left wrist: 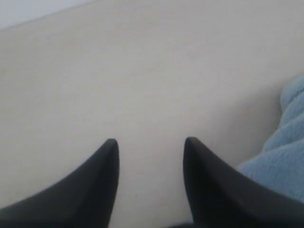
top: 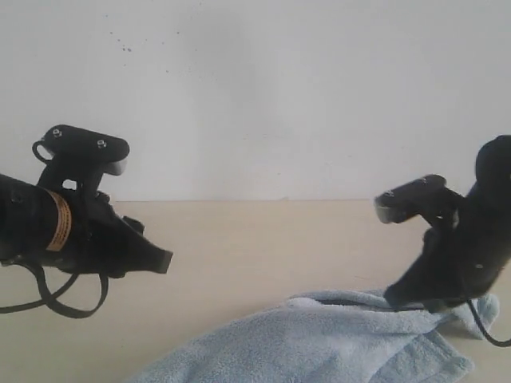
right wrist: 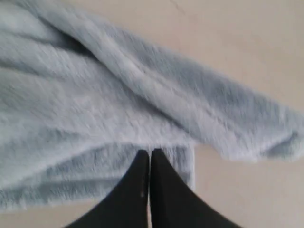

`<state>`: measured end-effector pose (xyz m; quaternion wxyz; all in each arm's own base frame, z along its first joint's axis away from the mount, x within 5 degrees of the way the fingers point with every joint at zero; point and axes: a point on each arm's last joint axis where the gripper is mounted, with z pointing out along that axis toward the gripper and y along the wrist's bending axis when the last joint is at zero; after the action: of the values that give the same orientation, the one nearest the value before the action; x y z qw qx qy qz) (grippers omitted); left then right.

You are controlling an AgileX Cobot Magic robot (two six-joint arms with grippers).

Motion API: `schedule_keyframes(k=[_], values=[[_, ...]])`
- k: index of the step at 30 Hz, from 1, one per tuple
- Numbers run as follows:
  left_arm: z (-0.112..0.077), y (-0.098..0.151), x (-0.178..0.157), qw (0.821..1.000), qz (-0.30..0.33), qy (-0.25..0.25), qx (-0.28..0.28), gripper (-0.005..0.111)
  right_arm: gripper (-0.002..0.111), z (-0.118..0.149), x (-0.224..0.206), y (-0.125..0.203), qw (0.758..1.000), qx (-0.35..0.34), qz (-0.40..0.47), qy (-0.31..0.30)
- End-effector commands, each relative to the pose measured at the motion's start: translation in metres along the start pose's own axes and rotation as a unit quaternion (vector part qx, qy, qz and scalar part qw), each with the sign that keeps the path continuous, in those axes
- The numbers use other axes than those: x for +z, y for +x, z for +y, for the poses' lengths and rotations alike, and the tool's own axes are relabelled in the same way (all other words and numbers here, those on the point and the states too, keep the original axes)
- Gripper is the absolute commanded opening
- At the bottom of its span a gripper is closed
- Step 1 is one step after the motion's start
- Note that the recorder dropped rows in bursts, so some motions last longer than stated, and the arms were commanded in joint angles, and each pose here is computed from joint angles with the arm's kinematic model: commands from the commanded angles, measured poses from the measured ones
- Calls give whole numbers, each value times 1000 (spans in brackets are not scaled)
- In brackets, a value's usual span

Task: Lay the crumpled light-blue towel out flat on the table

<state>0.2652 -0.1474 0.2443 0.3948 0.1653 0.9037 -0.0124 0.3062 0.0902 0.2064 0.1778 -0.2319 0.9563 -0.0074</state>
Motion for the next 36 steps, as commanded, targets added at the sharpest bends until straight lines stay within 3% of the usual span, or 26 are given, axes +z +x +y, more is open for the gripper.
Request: schedule_keyframes(k=[1, 4, 14, 18, 24, 36], values=[[-12, 25, -15, 988, 139, -15, 60, 43, 0, -11, 10, 23, 992, 38, 119, -11], [-13, 45, -22, 965, 234, -13, 114, 43, 0, -4, 12, 28, 987, 39, 152, -29], [-7, 84, -16, 947, 286, -21, 143, 43, 0, 21, 30, 55, 981, 31, 169, -87], [-10, 96, -12, 951, 276, -1, 141, 43, 0, 21, 30, 55, 981, 33, 166, -89], [-23, 106, -4, 960, 211, 84, 165, 43, 0, 22, 30, 54, 982, 36, 164, -90], [-25, 111, 2, 957, 219, 89, 170, 43, 0, 20, 32, 49, 987, 38, 136, -83]])
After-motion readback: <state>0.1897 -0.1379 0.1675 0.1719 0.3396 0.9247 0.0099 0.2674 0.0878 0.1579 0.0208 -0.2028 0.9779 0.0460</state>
